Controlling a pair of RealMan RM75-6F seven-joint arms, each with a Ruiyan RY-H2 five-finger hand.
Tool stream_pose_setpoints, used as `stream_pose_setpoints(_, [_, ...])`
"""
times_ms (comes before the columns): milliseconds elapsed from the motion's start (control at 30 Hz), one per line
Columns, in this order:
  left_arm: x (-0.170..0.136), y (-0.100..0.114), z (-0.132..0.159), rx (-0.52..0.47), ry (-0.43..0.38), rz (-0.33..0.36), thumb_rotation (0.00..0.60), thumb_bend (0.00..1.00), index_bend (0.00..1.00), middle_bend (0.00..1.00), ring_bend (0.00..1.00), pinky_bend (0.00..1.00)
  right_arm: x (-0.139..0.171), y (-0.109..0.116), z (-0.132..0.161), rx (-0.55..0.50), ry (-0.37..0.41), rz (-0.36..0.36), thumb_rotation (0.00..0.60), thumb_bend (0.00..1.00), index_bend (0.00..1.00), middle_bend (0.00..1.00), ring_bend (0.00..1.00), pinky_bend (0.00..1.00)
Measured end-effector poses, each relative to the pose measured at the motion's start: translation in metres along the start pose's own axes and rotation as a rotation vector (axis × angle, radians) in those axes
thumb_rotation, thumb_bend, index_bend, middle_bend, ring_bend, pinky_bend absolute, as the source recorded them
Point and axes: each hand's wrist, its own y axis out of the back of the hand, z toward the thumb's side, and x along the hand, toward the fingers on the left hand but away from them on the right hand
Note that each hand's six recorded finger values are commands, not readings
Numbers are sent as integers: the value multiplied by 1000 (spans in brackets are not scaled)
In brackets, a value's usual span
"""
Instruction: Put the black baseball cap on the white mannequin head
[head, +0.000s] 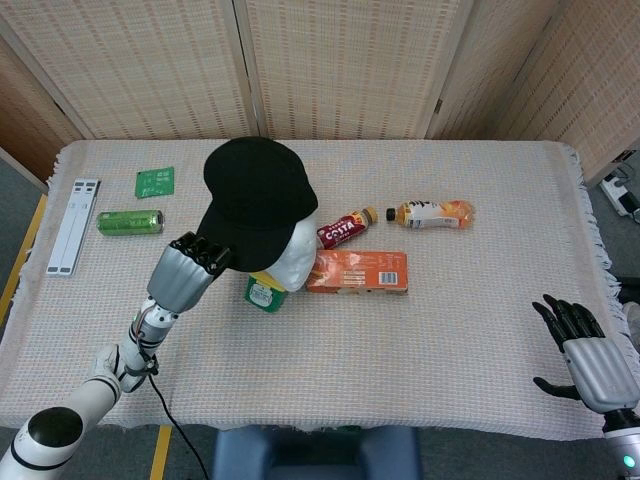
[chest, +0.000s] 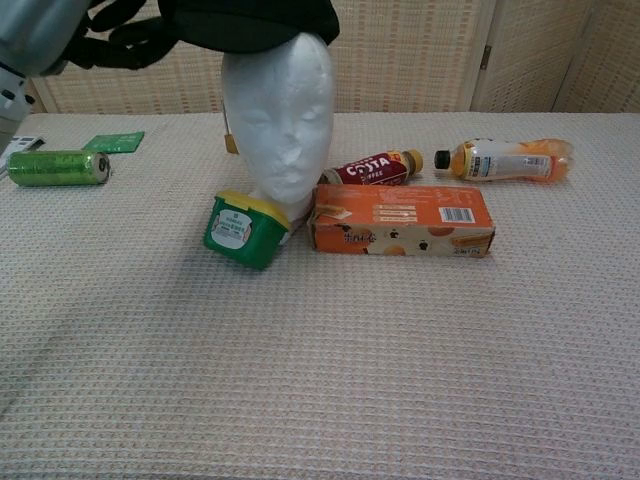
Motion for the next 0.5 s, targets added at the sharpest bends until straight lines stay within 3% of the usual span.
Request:
stream_pose_setpoints(167, [-5,-11,30,-48,-42,-30,600,436,692,1000,978,1000,0,2,-3,-4,-3,-4,600,46,0,0,0,0])
stream_pose_setpoints(333, [-16,-17,42,-57,-62,-59,600,433,674,1000,977,1000,0,2,-2,-1,2,1,600,48,0,0,0,0])
stream_pose_setpoints(400, [-21,-18,43,-53,-57,-72,600,395,567,1000,973,1000,0,2,-1,-1,4,0,600,48,0,0,0,0])
stream_pose_setpoints(500, [-30,-18,41,-41,-50,-91,600,257,259,1000,956,1000,1,2,0,0,8,-4,600,48,0,0,0,0])
